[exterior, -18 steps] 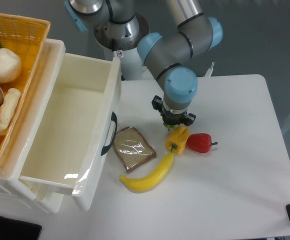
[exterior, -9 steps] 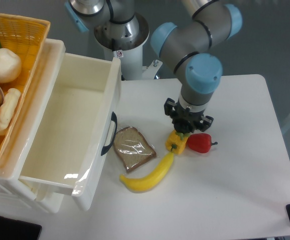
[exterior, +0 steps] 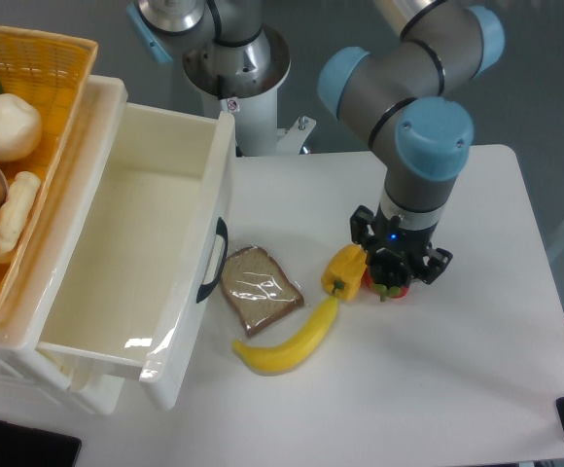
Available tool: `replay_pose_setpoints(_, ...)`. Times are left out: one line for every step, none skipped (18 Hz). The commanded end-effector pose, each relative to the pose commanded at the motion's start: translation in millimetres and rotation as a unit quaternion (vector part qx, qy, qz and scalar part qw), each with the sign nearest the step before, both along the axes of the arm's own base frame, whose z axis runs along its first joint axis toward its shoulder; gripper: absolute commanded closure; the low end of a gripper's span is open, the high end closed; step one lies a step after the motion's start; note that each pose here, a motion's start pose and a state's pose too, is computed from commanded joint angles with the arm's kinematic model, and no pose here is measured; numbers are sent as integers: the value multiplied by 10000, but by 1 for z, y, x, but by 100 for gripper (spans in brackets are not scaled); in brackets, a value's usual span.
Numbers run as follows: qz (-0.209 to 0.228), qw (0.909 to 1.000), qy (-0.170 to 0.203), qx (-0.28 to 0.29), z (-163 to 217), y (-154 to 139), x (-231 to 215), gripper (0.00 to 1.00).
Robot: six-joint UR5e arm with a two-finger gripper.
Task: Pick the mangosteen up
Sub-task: 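Lift the held mangosteen and carry it toward the red pepper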
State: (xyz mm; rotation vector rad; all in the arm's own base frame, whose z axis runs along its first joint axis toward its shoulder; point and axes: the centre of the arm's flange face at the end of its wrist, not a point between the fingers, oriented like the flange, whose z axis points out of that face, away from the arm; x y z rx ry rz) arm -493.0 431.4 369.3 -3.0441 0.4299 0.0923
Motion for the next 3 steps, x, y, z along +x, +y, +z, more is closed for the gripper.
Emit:
replay_pose_setpoints(-29, 10000, 16, -27, 0, 0, 2, 100)
replay_pose_setpoints(-39, 10000, 23, 9, 2, 0, 1, 100)
replay_pose_setpoints(-37, 10000, 37, -17, 2, 0, 1, 100)
